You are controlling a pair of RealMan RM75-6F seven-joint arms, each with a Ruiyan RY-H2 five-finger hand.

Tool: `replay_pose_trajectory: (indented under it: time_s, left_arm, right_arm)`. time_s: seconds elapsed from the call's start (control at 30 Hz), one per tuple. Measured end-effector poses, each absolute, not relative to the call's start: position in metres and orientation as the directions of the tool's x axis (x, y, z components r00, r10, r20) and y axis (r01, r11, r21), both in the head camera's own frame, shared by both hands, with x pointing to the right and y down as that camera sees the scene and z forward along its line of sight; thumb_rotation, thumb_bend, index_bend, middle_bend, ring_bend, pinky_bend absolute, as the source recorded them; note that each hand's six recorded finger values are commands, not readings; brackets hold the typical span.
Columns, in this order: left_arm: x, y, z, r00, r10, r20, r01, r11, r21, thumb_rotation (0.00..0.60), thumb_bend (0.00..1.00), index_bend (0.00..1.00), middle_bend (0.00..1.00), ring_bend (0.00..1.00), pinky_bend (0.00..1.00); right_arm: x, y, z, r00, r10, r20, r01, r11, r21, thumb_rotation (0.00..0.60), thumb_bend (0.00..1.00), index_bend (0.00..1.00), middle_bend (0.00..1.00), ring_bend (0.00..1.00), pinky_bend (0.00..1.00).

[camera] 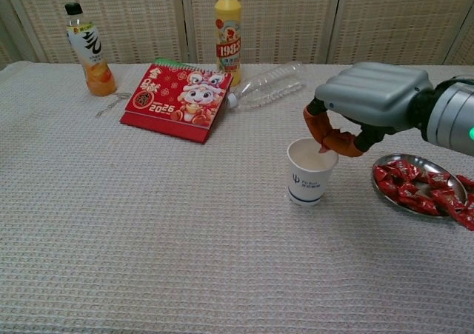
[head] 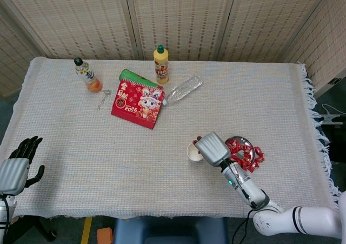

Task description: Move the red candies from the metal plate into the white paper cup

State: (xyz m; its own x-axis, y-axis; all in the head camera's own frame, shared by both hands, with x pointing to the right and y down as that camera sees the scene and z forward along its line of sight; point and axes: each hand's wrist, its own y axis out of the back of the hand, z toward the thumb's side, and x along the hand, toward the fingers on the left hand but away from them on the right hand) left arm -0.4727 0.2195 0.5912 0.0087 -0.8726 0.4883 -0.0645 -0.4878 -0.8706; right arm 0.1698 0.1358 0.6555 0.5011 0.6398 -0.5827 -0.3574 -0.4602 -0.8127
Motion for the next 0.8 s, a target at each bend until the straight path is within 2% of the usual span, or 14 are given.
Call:
replay_pose_trajectory:
  time_s: [0.13,0.27,0.8]
  left_arm:
    - [-0.4716,0.2197,0.5918,0.012,-0.872,0.490,-0.061,-0.490,-0.870,0.600,0.46,0.00,0.02,0.00,0.22]
    - [-0.4714,0.2198,0.5914,0.012,-0.872,0.489,-0.062,-0.489,-0.870,0.600,0.46,0.00,0.02,0.00,0.22]
    - [-0.4712,0.2200,0.5899,0.016,-0.874,0.485,-0.064,-0.485,-0.872,0.600,0.46,0.00,0.02,0.00,0.22]
  right_arm:
    - [0.1704,0.1376,0.6535,0.504,0.639,-0.581,-0.363,-0.454,-0.814,0.600,0.43,0.30,0.52,0.77,1.00]
    - [0.1694,0.1376,0.6532,0.505,0.639,-0.580,-0.361,-0.454,-0.815,0.600,0.39,0.22,0.46,0.77,1.00]
    - [0.1644,0.1329,0.6531,0.508,0.661,-0.552,-0.333,-0.440,-0.834,0.600,0.36,0.12,0.36,0.76,1.00]
